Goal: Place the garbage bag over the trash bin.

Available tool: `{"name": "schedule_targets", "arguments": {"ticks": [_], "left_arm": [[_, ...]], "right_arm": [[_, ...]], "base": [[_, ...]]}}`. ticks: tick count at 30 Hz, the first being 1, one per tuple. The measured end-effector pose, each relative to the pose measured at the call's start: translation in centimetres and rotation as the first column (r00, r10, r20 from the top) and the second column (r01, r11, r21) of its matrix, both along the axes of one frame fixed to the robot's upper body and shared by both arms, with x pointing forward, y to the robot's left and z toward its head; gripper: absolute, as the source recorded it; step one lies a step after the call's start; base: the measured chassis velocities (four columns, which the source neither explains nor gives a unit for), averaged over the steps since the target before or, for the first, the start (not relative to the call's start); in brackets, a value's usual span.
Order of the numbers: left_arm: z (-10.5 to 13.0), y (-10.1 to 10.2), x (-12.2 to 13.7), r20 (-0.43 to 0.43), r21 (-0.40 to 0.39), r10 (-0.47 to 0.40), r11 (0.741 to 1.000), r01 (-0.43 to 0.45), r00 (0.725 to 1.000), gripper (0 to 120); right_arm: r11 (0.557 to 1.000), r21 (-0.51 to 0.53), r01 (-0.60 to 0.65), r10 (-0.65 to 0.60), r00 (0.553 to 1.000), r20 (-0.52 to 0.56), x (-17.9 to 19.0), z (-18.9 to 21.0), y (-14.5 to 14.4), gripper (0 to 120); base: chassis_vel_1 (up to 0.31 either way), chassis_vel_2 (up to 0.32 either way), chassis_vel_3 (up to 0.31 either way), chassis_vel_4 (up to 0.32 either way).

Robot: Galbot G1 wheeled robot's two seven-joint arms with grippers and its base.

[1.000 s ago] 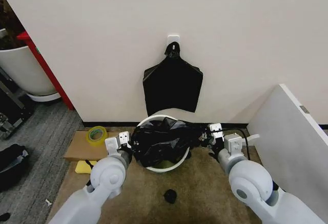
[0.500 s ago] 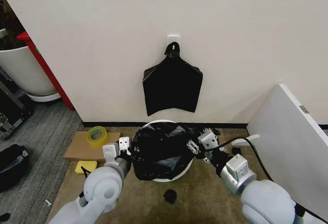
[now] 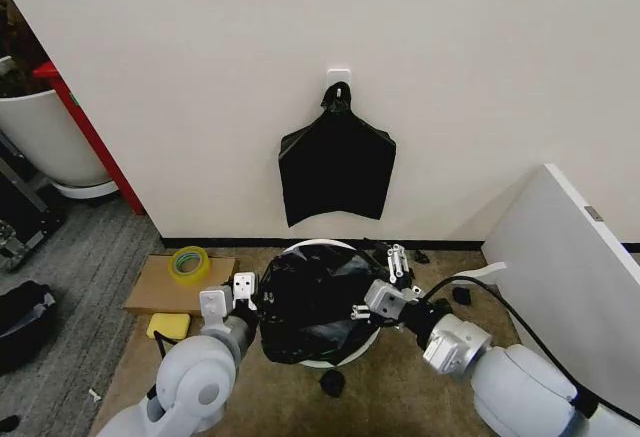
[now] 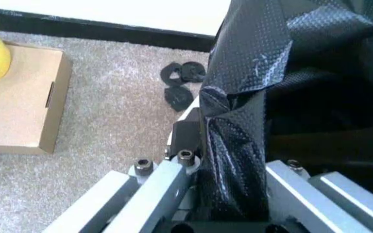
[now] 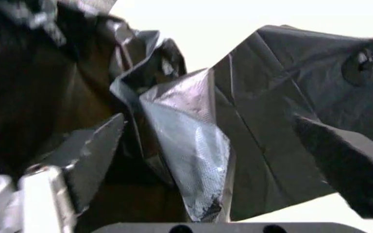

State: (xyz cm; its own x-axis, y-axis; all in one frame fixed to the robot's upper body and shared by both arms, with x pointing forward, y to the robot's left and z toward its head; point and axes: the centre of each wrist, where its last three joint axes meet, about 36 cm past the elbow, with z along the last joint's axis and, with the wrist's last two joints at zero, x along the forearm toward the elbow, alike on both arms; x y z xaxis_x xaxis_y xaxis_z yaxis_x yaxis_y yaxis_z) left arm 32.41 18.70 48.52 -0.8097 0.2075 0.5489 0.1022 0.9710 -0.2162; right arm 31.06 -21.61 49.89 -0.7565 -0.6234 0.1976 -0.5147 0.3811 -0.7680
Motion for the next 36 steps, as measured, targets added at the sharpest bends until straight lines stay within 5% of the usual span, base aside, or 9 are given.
{"name": "schedule_targets", "arguments": {"ticks": [12, 23, 31, 36], "left_arm": [[0.1, -0.3, -1.0, 0.016, 0.015, -0.028, 1.000, 0.027, 0.999, 1], [0.3, -0.2, -1.7, 0.024, 0.013, -0.043, 0.999, 0.043, 0.999, 1], [-0.5, 0.2, -2.3, 0.115, 0.073, -0.116, 0.991, 0.108, 0.987, 1], [-1.2, 0.4, -3.1, 0.201, 0.141, -0.176, 0.979, 0.149, 0.964, 1]], "right_arm": [[0.996, -0.086, -0.034, 0.041, 0.996, 0.084, 0.6, -1.0, -0.3, 46], [0.996, -0.035, -0.086, 0.086, 0.996, 0.013, 0.2, -1.0, -0.2, 7], [0.979, 0.202, -0.040, 0.071, 0.986, -0.151, 0.0, 1.4, 0.3, 0], [0.910, 0.396, 0.120, 0.001, 0.956, -0.292, 0.7, 3.3, 0.2, 0]], "base": [[0.000, 0.000, 0.000, 0.000], [0.000, 0.000, 0.000, 0.000], [0.000, 0.000, 0.000, 0.000], [0.000, 0.000, 0.000, 0.000]]}}
